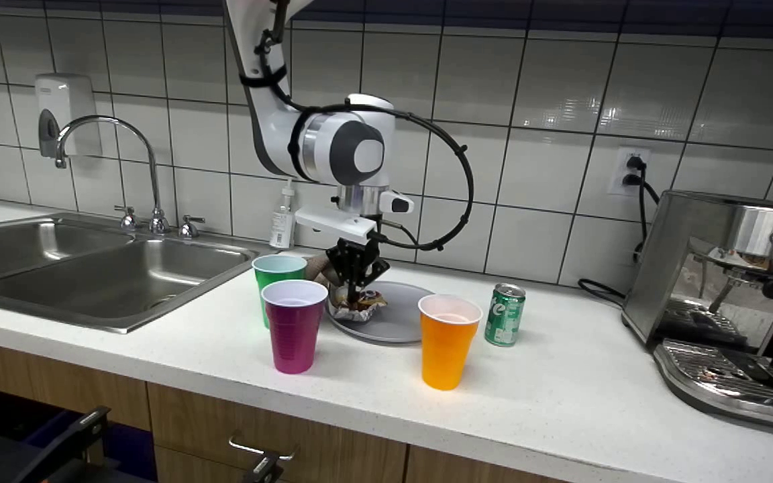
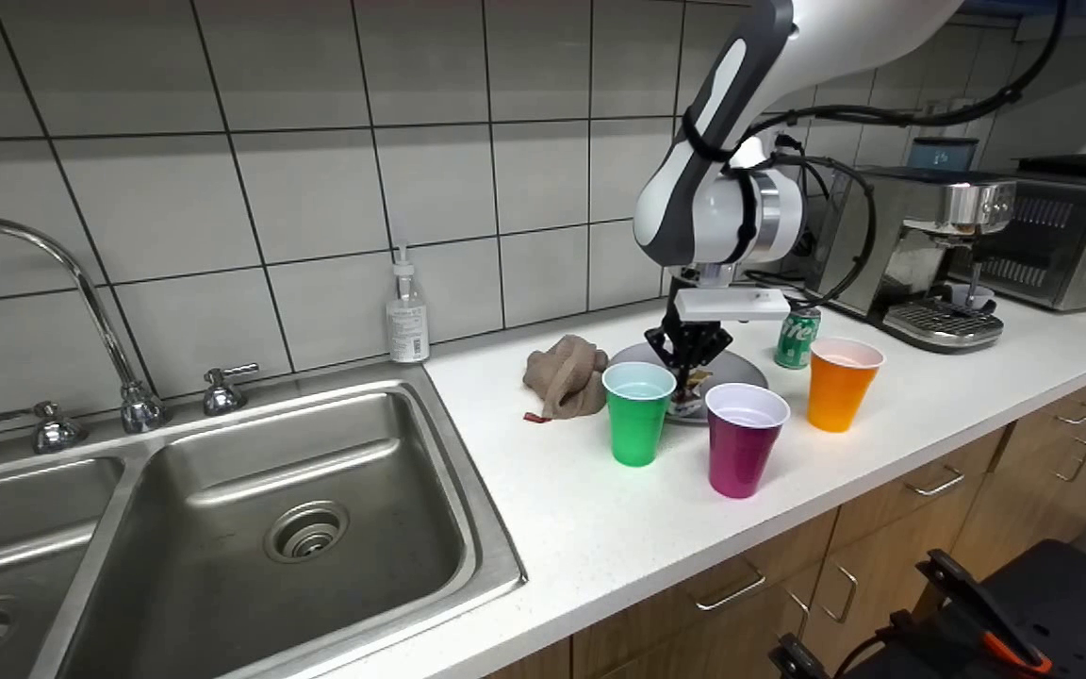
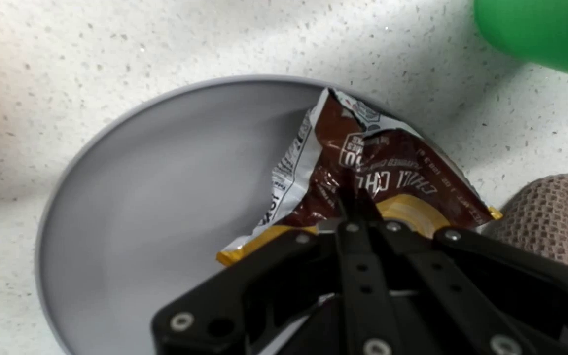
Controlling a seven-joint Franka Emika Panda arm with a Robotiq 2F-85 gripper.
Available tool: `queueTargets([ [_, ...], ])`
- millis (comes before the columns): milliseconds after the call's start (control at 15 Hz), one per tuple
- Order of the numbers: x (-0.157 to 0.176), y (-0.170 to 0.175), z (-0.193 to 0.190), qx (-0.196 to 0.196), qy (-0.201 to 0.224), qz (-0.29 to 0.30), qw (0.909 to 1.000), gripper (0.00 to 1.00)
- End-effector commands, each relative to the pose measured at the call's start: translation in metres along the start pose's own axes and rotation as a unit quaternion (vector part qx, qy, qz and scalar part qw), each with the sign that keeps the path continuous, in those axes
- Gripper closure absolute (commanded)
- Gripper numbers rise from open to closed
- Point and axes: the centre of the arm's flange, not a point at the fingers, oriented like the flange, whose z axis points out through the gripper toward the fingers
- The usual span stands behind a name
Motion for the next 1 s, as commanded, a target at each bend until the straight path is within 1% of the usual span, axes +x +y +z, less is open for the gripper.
queueTargets([
  [0,0.004,0.003,-0.015,0.0,0.013,0.006,0.9999,1.0],
  [467,0.029,0.012,-0.028,0.004,0.032,0.028,0.9991,1.0],
  [933,0.068,0.036,-0.045,0.004,0.062,0.079,0.9949,1.0],
])
